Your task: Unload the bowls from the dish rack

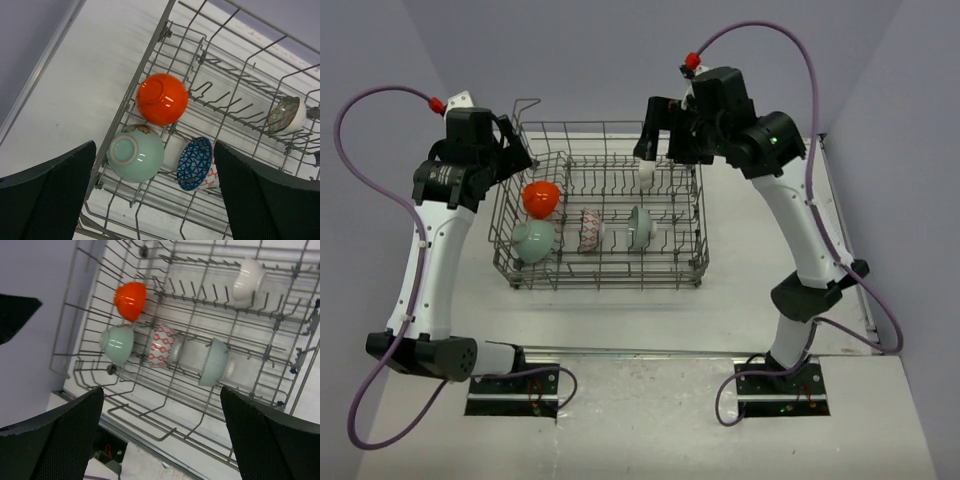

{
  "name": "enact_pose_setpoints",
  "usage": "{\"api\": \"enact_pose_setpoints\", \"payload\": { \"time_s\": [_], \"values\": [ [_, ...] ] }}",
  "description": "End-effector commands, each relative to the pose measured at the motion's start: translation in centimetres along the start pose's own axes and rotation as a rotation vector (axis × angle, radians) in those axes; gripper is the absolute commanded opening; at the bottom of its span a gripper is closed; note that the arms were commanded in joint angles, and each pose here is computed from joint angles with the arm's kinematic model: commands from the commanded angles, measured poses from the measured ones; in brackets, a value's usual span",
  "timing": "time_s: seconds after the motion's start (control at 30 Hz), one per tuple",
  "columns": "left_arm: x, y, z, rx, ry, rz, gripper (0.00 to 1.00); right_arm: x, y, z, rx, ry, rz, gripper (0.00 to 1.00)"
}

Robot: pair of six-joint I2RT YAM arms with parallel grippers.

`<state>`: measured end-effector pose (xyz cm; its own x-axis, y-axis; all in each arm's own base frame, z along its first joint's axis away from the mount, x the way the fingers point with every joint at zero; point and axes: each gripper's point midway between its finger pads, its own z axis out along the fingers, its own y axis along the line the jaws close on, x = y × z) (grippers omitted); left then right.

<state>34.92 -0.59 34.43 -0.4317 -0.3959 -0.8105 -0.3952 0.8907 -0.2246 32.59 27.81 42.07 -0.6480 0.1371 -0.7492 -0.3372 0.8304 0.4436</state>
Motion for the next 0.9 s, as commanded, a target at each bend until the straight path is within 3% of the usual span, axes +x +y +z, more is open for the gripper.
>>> {"api": "enact_pose_setpoints", "payload": {
  "time_s": [0.0,0.13,0.27,0.3,0.33,0.4,0.87],
  "values": [
    [0.3,0.7,-0.5,-0.042,0.023,-0.014,1.00,2.3,-3.1,2.7,0.190,0.068,0.089,0.99],
    [1.0,0.8,-0.3,-0.033,0.026,-0.012,1.00,4.5,-5.5,6.5,0.363,0.072,0.046,0.99],
    [1.3,0.0,-0.1,0.028,0.017,0.008,1.00,6.5,-5.7,9.5,0.394,0.107,0.036,0.93],
    [1.6,-0.1,0.1,0.038,0.025,0.014,1.00,7.4,-5.5,10.2,0.400,0.126,0.026,0.89],
    [1.8,-0.5,0.2,0.054,0.035,0.020,1.00,8.0,-5.6,10.8,0.408,0.136,0.020,0.69],
    [1.8,-1.4,0.3,0.106,0.039,0.019,1.00,9.3,-5.6,12.1,0.432,0.153,0.016,0.56],
    [1.2,-4.4,0.0,0.258,0.025,-0.001,1.00,16.4,-9.3,17.3,0.595,0.293,-0.040,0.57]
  ]
}}
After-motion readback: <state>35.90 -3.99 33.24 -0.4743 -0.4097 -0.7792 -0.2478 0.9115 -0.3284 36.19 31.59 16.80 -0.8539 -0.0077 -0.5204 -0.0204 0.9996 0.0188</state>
